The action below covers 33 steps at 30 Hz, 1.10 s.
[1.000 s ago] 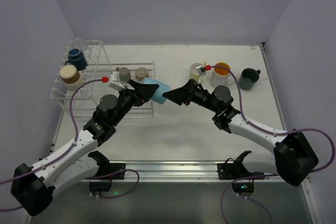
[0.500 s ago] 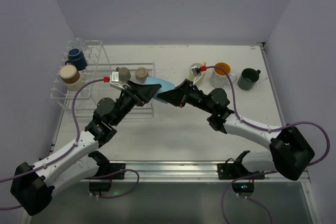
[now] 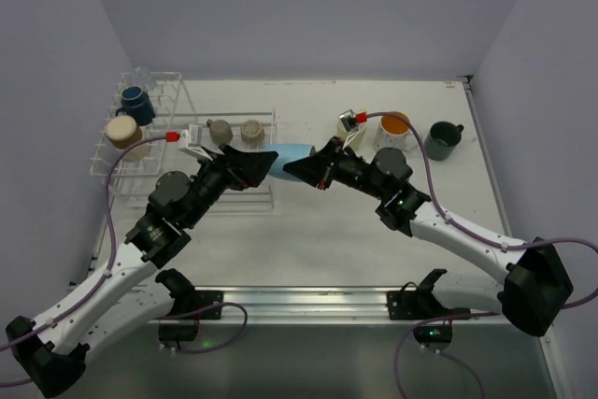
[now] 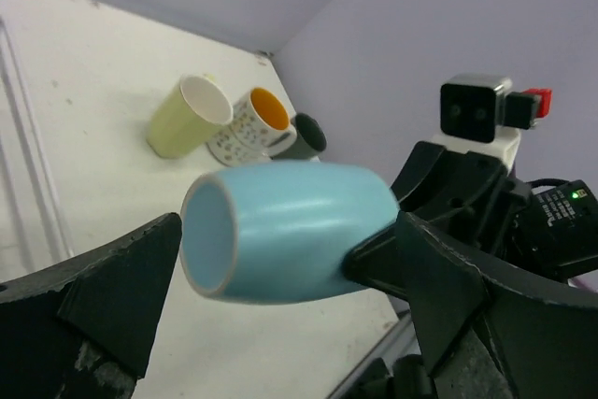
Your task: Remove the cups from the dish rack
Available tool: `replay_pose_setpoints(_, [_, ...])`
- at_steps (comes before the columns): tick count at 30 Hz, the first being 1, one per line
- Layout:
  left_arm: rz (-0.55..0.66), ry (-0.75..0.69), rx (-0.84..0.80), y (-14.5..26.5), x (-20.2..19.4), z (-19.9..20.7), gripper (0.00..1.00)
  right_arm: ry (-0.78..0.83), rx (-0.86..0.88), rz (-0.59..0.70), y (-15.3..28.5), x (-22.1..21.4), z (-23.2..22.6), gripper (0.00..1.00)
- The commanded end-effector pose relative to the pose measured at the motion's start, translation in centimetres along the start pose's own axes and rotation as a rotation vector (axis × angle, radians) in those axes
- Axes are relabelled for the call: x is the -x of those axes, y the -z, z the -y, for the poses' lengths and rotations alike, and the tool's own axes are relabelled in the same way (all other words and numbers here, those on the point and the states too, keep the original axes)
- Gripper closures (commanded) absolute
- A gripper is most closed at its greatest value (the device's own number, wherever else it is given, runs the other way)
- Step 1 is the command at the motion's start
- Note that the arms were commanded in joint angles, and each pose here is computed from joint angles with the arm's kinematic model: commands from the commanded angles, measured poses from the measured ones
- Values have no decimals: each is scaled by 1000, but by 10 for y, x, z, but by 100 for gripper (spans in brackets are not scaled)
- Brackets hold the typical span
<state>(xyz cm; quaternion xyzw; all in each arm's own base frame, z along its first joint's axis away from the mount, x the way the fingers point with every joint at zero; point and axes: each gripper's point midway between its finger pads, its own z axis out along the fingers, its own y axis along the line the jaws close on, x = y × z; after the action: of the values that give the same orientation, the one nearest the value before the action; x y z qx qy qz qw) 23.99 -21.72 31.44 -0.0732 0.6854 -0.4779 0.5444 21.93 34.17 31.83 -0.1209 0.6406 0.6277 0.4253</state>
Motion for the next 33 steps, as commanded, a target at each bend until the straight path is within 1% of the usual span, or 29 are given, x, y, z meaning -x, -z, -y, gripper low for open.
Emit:
replay_pose_setpoints(1, [126, -213, 94, 19, 54, 5, 0, 118, -154, -24, 6, 16, 15, 100])
replay_pose_setpoints(3, [138, -261, 158, 35, 65, -1, 0, 165, -192, -60, 8, 19, 21, 100])
replay_pose_setpoints(4, [150, -305, 213, 43, 70, -11, 0, 191, -232, -102, 10, 22, 27, 100])
replay_pose_setpoints(5, [172, -321, 222, 52, 75, -12, 0, 205, -262, -131, 10, 24, 32, 100])
replay_pose_setpoints(6, [174, -340, 240, 57, 76, -16, 0, 191, -336, -213, 18, 14, 47, 100])
replay_pose_setpoints(7, [177, -371, 272, 62, 78, -23, 0, 221, -348, -197, 14, 36, 43, 100])
replay_pose_setpoints(8, [159, -391, 305, 68, 74, -32, 0, 246, -382, -245, 12, 33, 59, 100])
replay_pose_setpoints(10, [122, -434, 351, 74, 68, -45, 0, 264, -425, -282, 14, 50, 64, 100])
replay_pose_setpoints(11, [108, -448, 361, 74, 65, -49, 0, 288, -471, -326, 12, 48, 82, 100])
replay_pose_setpoints(12, [90, -463, 371, 74, 61, -54, 0, 305, -496, -344, 10, 52, 89, 100])
replay_pose_setpoints(13, [76, -483, 379, 74, 58, -58, 0, 322, -515, -355, 9, 66, 85, 100])
replay_pose_setpoints(14, [61, -494, 389, 75, 55, -62, 0, 361, -547, -376, 8, 70, 94, 100])
replay_pose_setpoints(15, [49, -503, 398, 73, 51, -66, 0, 362, -586, -421, 1, 66, 114, 100])
replay_pose_setpoints(16, [43, -519, 404, 73, 49, -69, 0, 400, -594, -438, -3, 78, 110, 100])
replay_pose_setpoints(17, [35, -525, 411, 71, 47, -72, 0, 414, -623, -458, -5, 80, 119, 100])
replay_pose_setpoints(18, [33, -530, 415, 70, 46, -74, 0, 394, -673, -537, -6, 66, 144, 100])
replay_pose_setpoints(19, [24, -542, 416, 68, 43, -78, 0, 444, -673, -521, -16, 84, 141, 100])
replay_pose_setpoints(22, [-7, -561, 418, 64, 36, -82, 0, 486, -752, -597, -25, 84, 176, 100])
replay_pose_setpoints(24, [-19, -567, 410, 62, 33, -82, 0, 509, -770, -604, -32, 92, 185, 100])
replay_pose_setpoints(26, [-22, -576, 407, 62, 32, -83, 0, 536, -763, -688, -42, 77, 217, 100])
replay_pose_setpoints(27, [-23, -579, 409, 62, 32, -83, 0, 543, -758, -674, -44, 84, 211, 100])
replay_pose_setpoints(28, [-21, -580, 407, 61, 33, -83, 0, 540, -760, -724, -48, 70, 232, 100])
replay_pose_setpoints(30, [-24, -581, 400, 60, 32, -83, 0, 545, -757, -751, -52, 64, 243, 100])
replay_pose_setpoints(31, [-27, -582, 402, 60, 32, -84, 0, 546, -768, -795, -52, 52, 261, 100])
replay_pose_setpoints(33, [-35, -581, 397, 58, 31, -86, 0, 545, -769, -833, -50, 41, 276, 100])
